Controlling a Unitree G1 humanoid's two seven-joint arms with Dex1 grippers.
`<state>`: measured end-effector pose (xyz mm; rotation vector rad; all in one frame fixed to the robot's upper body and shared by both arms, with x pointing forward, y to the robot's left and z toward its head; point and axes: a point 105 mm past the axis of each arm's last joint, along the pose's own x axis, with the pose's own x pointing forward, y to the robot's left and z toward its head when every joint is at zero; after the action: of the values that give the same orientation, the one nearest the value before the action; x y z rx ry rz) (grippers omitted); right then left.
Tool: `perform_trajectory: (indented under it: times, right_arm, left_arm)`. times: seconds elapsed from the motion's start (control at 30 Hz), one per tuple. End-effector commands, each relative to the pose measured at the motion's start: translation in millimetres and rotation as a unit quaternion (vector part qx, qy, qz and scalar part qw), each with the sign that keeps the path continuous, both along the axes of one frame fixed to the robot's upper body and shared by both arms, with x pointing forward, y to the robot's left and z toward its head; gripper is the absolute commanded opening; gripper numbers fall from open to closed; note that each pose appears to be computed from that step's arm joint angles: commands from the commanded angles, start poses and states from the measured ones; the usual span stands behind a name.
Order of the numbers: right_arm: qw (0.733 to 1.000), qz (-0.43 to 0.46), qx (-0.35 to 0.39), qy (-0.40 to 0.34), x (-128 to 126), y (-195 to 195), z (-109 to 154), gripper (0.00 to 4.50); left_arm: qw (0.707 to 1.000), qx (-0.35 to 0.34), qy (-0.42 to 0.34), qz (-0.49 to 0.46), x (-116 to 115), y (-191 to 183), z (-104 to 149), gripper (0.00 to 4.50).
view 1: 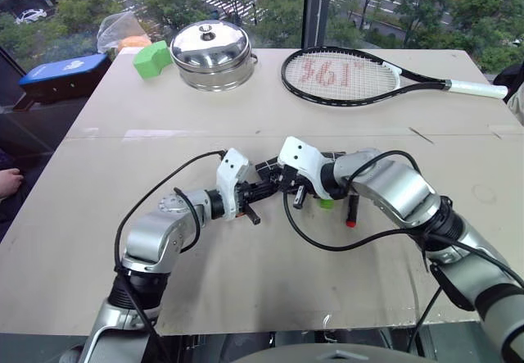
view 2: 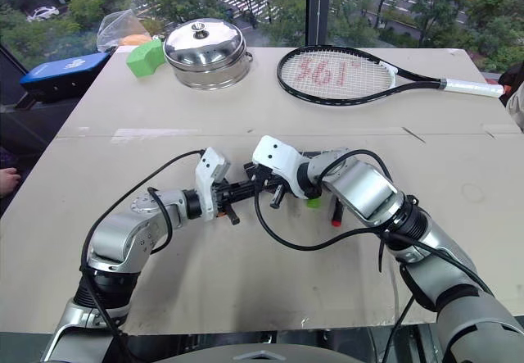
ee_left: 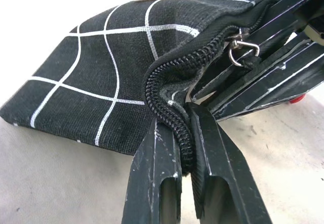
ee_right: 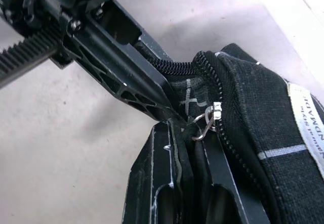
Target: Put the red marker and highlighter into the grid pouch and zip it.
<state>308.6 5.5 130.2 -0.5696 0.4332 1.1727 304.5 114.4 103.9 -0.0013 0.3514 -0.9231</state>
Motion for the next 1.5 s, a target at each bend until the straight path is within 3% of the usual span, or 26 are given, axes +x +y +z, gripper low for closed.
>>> perform_trajectory:
  times: [0.03,0.2,0.3,0.43,0.6,0.73,0.83,0.9,1.13,1.3,1.4,1.5]
  right_arm:
    - [1.000,0.002,-0.013,-0.004,3,-4,-7,0.05]
    - [0.999,-0.018,-0.018,-0.021,13,-19,-11,0.05]
    - [1.000,-0.026,0.012,-0.013,10,-28,-5,1.03]
    - [0.999,-0.032,0.042,-0.007,-4,-43,3,2.68]
    - [0.988,-0.070,0.133,0.028,-35,-76,27,2.68]
    - [0.956,-0.178,0.233,0.034,-26,-97,47,1.54]
    - [0.937,-0.225,0.266,0.034,-18,-101,53,0.02]
    - [0.928,-0.251,0.272,0.038,-10,-102,52,0.02]
    - [0.946,-0.235,0.220,0.045,3,-77,34,0.02]
    - [0.985,-0.116,0.104,-0.079,1,-39,24,0.02]
    - [0.984,-0.039,0.050,-0.167,-2,-25,20,0.02]
    - [0.966,0.025,-0.020,-0.256,1,-16,19,0.02]
  left_arm:
    - [0.996,-0.023,-0.066,-0.054,-11,-13,29,0.00]
    - [0.995,-0.019,-0.073,-0.059,-16,-7,29,0.00]
    - [0.996,-0.013,-0.072,-0.055,-16,-1,28,0.00]
    - [0.996,-0.010,-0.071,-0.053,-15,1,26,0.00]
    - [0.996,-0.005,-0.072,-0.053,-12,5,27,0.00]
    - [0.996,-0.002,-0.071,-0.060,-12,6,27,0.00]
    - [0.995,-0.001,-0.072,-0.065,-12,6,28,0.00]
    - [0.995,0.001,-0.073,-0.069,-12,6,28,0.00]
    - [0.993,0.006,-0.078,-0.083,-15,3,28,0.00]
    - [0.993,0.023,-0.079,-0.080,-13,2,24,0.00]
    - [0.994,0.037,-0.076,-0.067,-8,4,20,0.00]
    - [0.995,0.048,-0.071,-0.048,-2,8,17,0.00]
